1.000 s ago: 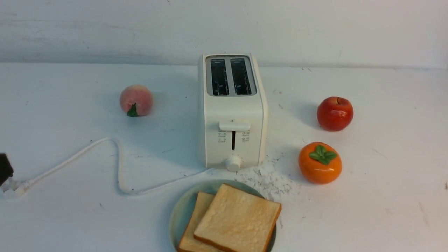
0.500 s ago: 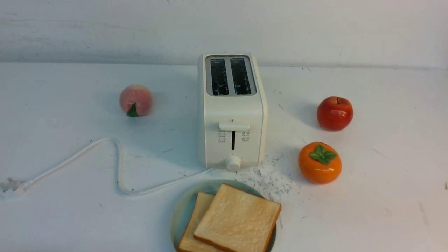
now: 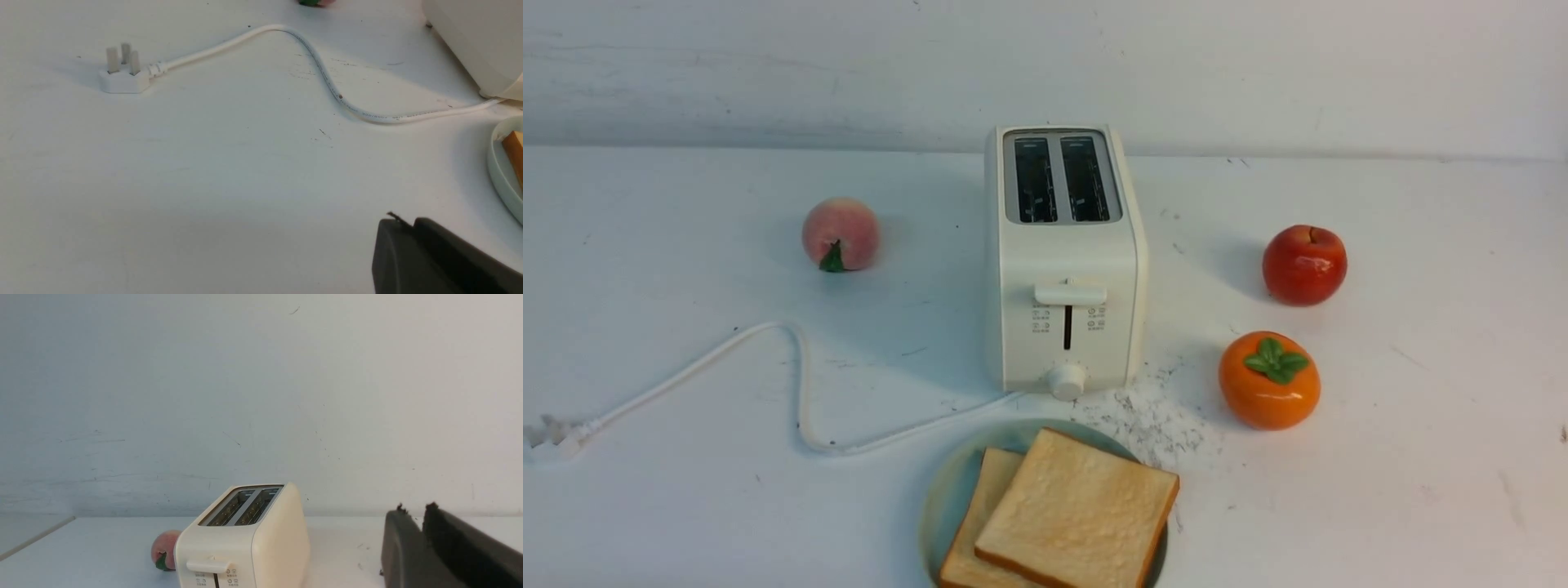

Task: Take toasted bread from bread machine on white table place on plate.

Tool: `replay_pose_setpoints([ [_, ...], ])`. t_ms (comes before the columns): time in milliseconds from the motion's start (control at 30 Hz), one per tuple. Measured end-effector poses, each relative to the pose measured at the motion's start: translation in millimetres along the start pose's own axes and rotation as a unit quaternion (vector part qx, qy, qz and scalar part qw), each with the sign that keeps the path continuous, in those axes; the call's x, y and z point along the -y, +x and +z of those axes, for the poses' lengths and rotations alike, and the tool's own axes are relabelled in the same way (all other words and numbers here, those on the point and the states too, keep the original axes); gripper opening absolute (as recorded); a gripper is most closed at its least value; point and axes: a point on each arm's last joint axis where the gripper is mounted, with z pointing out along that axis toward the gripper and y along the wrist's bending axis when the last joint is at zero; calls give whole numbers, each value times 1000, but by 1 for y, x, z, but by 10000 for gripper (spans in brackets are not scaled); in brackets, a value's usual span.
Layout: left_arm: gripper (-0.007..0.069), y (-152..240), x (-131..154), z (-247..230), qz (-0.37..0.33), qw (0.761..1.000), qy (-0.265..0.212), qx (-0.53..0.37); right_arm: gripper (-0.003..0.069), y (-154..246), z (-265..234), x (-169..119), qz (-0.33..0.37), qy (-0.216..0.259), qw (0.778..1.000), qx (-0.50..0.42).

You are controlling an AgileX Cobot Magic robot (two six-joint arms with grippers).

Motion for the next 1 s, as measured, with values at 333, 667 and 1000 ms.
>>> replay_pose_setpoints([
  [333,36,0,0,0,0,1000,0,0,92,0,0,0,0,0,1000,0],
  [667,39,0,0,0,0,1000,0,0,104,18,-6,2,-66,6,997,-43],
  [1000,57,0,0,0,0,1000,0,-1,109,110,-36,18,-76,57,971,-218],
])
